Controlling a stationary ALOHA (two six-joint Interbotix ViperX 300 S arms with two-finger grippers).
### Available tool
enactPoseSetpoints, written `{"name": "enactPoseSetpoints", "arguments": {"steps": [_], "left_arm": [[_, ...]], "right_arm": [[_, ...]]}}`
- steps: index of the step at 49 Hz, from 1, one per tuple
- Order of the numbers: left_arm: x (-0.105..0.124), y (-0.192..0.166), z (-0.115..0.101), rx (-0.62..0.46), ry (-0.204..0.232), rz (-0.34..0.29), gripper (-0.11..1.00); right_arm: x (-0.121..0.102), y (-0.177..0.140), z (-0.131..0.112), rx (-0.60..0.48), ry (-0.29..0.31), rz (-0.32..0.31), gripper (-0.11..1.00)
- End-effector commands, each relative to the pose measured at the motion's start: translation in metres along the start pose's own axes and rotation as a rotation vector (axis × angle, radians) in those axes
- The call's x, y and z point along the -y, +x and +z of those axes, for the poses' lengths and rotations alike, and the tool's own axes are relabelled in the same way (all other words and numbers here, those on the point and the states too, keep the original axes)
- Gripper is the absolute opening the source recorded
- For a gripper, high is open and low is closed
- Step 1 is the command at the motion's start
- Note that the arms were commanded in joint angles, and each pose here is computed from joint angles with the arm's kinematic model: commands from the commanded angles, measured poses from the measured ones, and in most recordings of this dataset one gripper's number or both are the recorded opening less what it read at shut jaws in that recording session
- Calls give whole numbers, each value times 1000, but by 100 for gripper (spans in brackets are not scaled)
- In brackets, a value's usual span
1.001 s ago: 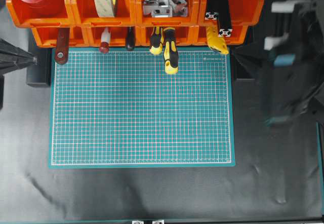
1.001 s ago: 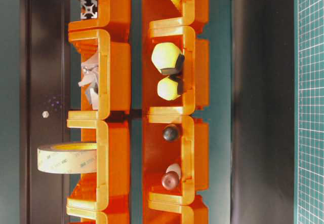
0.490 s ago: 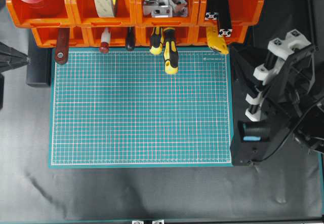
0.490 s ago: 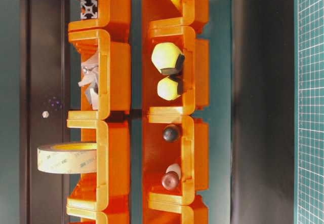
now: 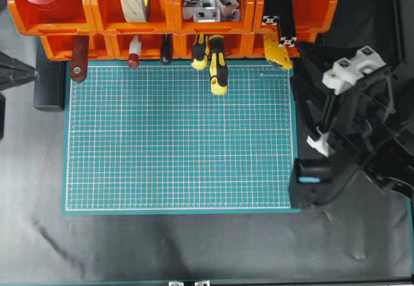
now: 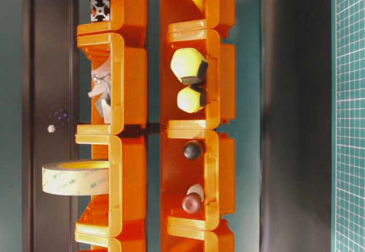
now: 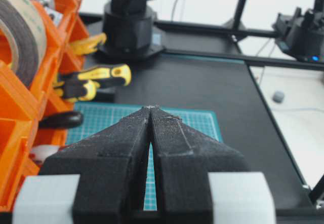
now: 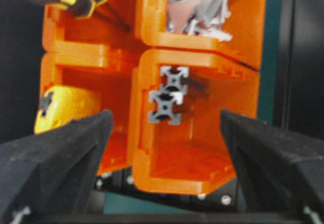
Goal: Pick frame from container rack with right arm.
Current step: 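Move the right gripper up to the black extrusion in the orange rack, then close the right gripper on the end of the black extrusion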
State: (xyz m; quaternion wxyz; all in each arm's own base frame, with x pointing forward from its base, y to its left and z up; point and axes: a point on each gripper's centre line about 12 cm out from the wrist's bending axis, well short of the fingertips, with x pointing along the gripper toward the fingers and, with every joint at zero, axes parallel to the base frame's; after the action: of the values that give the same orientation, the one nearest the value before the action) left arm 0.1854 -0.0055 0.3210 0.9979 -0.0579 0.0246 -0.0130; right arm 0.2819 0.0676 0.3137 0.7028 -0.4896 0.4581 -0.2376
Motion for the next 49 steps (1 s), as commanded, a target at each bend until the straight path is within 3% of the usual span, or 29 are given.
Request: {"name": "enactPoseSetpoints", "arguments": {"steps": [1,10,24,32,49], "left_arm": [[0,1,8,22,0,2,1],[0,1,7,17,0,4,1],[0,1,7,17,0,3,1],[0,1,7,22,-2,2,1],[0,1,6,19,-2,2,1]], "right_arm": [[3,6,1,-3,11,-12,85],[9,22,-1,-45,9,-58,84],[6,38,-3,-66,4,-52,84],[5,42,-5,-79,52,-57,82],[-2,46,-7,-101,53,-63,71]]}}
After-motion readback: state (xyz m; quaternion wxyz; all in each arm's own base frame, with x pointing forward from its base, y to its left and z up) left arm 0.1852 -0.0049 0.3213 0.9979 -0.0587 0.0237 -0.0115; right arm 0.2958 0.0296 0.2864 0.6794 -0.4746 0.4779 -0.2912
